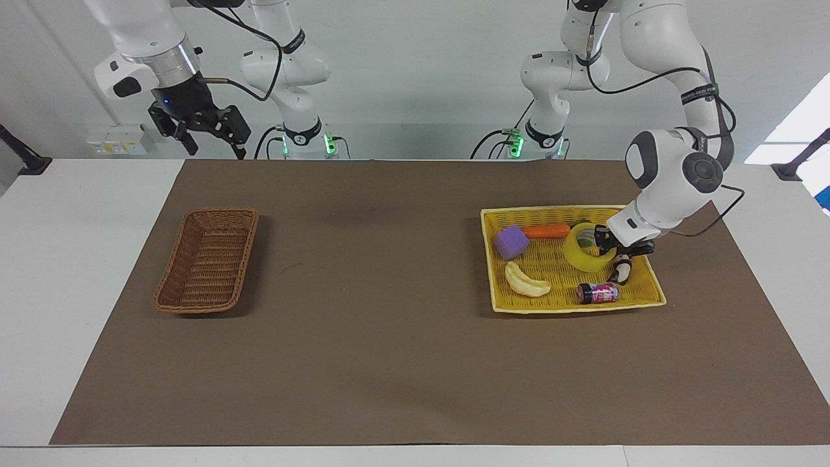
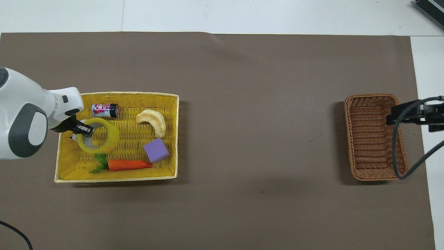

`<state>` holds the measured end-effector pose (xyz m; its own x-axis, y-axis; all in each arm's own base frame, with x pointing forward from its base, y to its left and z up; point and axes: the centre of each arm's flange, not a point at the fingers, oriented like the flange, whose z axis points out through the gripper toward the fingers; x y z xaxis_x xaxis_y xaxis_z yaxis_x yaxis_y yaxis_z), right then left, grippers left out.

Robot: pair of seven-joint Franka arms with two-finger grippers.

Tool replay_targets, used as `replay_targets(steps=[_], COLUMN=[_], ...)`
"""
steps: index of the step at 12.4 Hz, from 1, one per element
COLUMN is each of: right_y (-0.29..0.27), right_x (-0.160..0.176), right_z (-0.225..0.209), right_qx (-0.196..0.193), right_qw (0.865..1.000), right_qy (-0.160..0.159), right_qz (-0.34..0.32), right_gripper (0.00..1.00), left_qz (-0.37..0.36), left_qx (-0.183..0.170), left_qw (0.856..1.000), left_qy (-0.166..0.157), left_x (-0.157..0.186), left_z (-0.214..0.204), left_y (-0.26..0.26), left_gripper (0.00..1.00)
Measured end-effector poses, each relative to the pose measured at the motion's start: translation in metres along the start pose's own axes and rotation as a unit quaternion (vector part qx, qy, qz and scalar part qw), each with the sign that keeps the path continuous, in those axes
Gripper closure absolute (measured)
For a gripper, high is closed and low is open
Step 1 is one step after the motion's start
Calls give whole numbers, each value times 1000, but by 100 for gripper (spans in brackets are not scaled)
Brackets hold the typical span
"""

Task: Move tape to another basket
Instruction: 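Grasp the tape roll rim with the left gripper and lift it, then carry the tape toward the basket while the right gripper reaches toward it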

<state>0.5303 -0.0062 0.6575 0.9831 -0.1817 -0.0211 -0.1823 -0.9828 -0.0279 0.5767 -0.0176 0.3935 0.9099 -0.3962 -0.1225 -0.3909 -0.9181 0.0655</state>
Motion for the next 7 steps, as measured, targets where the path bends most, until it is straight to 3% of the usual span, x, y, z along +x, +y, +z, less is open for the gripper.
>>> replay_targets(steps=[4, 7], right_y=[2, 2], right_x=[0, 0], right_z=[0, 0], right_qx=[0, 0], right_qw=[1000, 1000], right_qy=[0, 0], right_qz=[2, 2], right_gripper=[0, 0], left_qz=[-70, -156], left_qx=[10, 7], left_qw=[997, 987], left_qy=[40, 47], left_x=[-4, 8], left_z=[-64, -83], left_y=[16, 75], left_gripper=[78, 78])
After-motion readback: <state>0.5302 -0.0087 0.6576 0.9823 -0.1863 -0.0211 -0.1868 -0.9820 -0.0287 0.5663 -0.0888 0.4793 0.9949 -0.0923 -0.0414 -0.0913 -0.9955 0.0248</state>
